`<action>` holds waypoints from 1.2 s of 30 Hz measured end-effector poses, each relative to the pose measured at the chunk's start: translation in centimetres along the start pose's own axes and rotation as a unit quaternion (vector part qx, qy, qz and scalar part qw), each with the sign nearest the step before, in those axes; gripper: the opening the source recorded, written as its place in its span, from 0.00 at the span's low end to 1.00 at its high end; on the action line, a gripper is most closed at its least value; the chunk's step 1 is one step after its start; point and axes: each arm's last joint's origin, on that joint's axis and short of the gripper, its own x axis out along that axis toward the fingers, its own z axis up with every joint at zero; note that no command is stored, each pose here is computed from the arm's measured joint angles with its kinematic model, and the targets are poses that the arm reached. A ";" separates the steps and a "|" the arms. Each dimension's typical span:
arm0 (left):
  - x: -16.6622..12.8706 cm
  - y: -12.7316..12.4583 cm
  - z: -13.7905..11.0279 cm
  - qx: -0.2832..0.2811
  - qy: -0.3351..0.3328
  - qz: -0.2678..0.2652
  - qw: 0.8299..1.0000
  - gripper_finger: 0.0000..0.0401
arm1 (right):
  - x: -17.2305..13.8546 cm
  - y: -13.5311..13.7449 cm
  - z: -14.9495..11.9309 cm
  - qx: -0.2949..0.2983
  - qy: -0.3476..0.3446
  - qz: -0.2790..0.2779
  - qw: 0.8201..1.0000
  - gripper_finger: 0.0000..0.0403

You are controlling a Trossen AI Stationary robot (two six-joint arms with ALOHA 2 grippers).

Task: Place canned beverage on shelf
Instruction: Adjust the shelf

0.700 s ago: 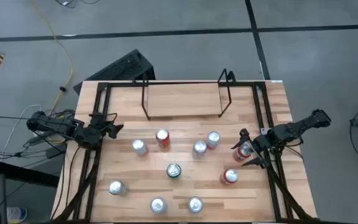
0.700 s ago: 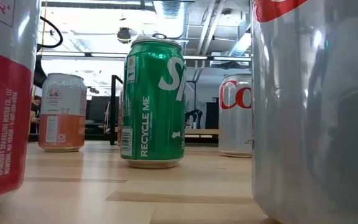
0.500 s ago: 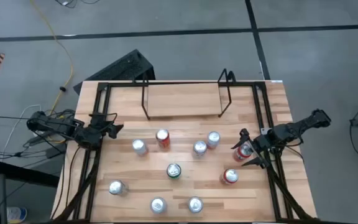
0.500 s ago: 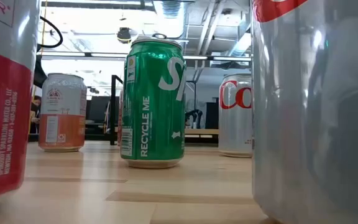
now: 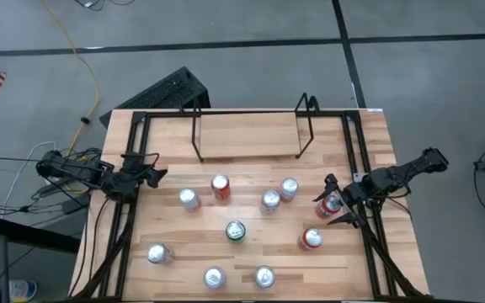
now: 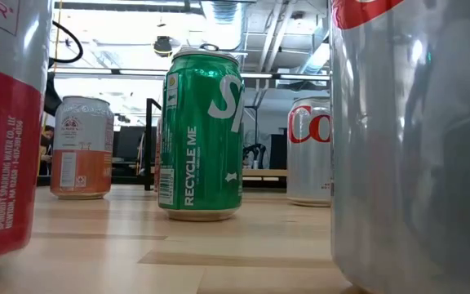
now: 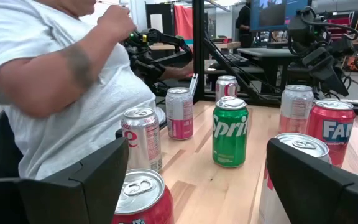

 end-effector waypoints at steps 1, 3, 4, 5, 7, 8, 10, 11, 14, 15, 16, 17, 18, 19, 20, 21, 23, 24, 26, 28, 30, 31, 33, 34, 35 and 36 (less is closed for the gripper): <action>0.0 0.0 0.0 -0.001 0.005 -0.003 1.000 0.90 | 0.0 0.0 0.0 0.000 0.000 0.000 1.000 0.90; 0.0 -0.1 -0.1 -0.003 0.017 -0.010 1.000 0.90 | 0.0 0.0 0.0 0.000 0.000 0.000 1.000 0.90; 0.0 -0.2 -0.1 -0.003 0.023 -0.014 1.000 0.90 | 0.0 0.0 0.0 0.000 0.000 0.000 1.000 0.90; 0.0 -0.2 -0.1 -0.004 0.028 -0.018 0.999 0.90 | 0.0 0.0 0.0 0.000 0.000 0.000 1.000 0.90; 0.0 -0.3 -0.2 -0.008 0.039 -0.025 0.999 0.90 | 0.0 0.0 0.0 0.000 0.000 0.000 1.000 0.90; 0.0 -0.3 -0.2 -0.008 0.041 -0.026 0.999 0.90 | 0.0 0.0 0.0 0.000 0.000 0.000 1.000 0.90; 0.0 -0.4 -0.2 -0.008 0.044 -0.027 0.999 0.90 | 0.0 0.0 0.0 0.000 0.000 0.000 1.000 0.90; 0.0 -0.4 -0.2 -0.009 0.045 -0.027 0.999 0.90 | 0.0 0.0 0.0 0.000 0.000 0.000 1.000 0.90; 0.0 -0.4 -0.2 -0.009 0.045 -0.028 0.999 0.90 | 0.0 0.0 0.0 0.000 0.000 0.000 1.000 0.90; 0.0 -0.4 -0.2 -0.010 0.045 -0.028 0.999 0.90 | 0.0 0.0 0.0 0.000 0.000 0.000 1.000 0.90; 0.0 -0.4 -0.2 -0.010 0.045 -0.028 0.999 0.90 | 0.0 0.0 0.0 0.000 0.000 0.000 1.000 0.90; 0.0 -0.4 -0.2 -0.010 0.045 -0.028 0.999 0.90 | 0.0 0.0 0.0 0.000 0.000 0.000 1.000 0.90; 0.0 -0.4 -0.2 -0.010 0.045 -0.029 0.999 0.90 | 0.0 0.0 0.0 0.000 0.000 0.000 1.000 0.90; 0.0 -0.4 -0.2 -0.011 0.045 -0.029 0.999 0.90 | 0.0 0.0 0.0 0.000 0.000 0.000 1.000 0.90; 0.0 -0.4 -0.2 -0.011 0.045 -0.029 0.999 0.90 | 0.0 0.0 0.0 0.000 0.000 0.000 1.000 0.90; 0.0 -0.4 -0.2 -0.011 0.045 -0.030 0.998 0.90 | 0.0 0.0 0.0 0.000 0.000 0.000 1.000 0.90; 0.0 -0.4 -0.3 -0.019 0.053 -0.033 0.998 0.90 | 0.0 0.0 0.0 0.000 0.000 0.000 1.000 0.90; 0.0 -0.5 -0.3 -0.017 0.058 -0.035 0.998 0.90 | 0.0 0.0 0.0 0.000 0.000 0.000 1.000 0.90; 0.0 -0.5 -0.3 0.006 0.068 -0.041 0.997 0.90 | 0.0 0.0 0.0 0.000 0.000 0.000 1.000 0.90; 0.0 -0.5 -0.3 0.038 0.069 -0.046 0.996 0.90 | 0.0 0.0 0.0 0.000 0.000 0.000 1.000 0.90; 0.0 -0.6 -0.3 0.066 0.068 -0.050 0.994 0.90 | 0.0 0.0 0.0 0.000 0.000 0.000 1.000 0.90; 0.0 -0.6 -0.3 0.075 0.067 -0.051 0.994 0.90 | 0.0 0.0 0.0 0.000 0.000 0.000 1.000 0.90; 0.0 -0.6 -0.3 0.077 0.065 -0.051 0.994 0.90 | 0.0 0.0 0.0 0.000 0.000 0.000 1.000 0.90; 0.0 -0.6 -0.3 0.062 0.065 -0.050 0.995 0.90 | 0.0 0.0 0.0 0.000 0.000 0.000 1.000 0.90; 0.0 -0.6 -0.3 0.043 0.065 -0.050 0.996 0.90 | 0.0 0.0 0.0 0.000 0.000 0.000 1.000 0.90; 0.0 -0.7 -0.2 0.024 0.065 -0.051 0.996 0.90 | 0.0 0.0 0.0 0.000 0.000 0.000 1.000 0.90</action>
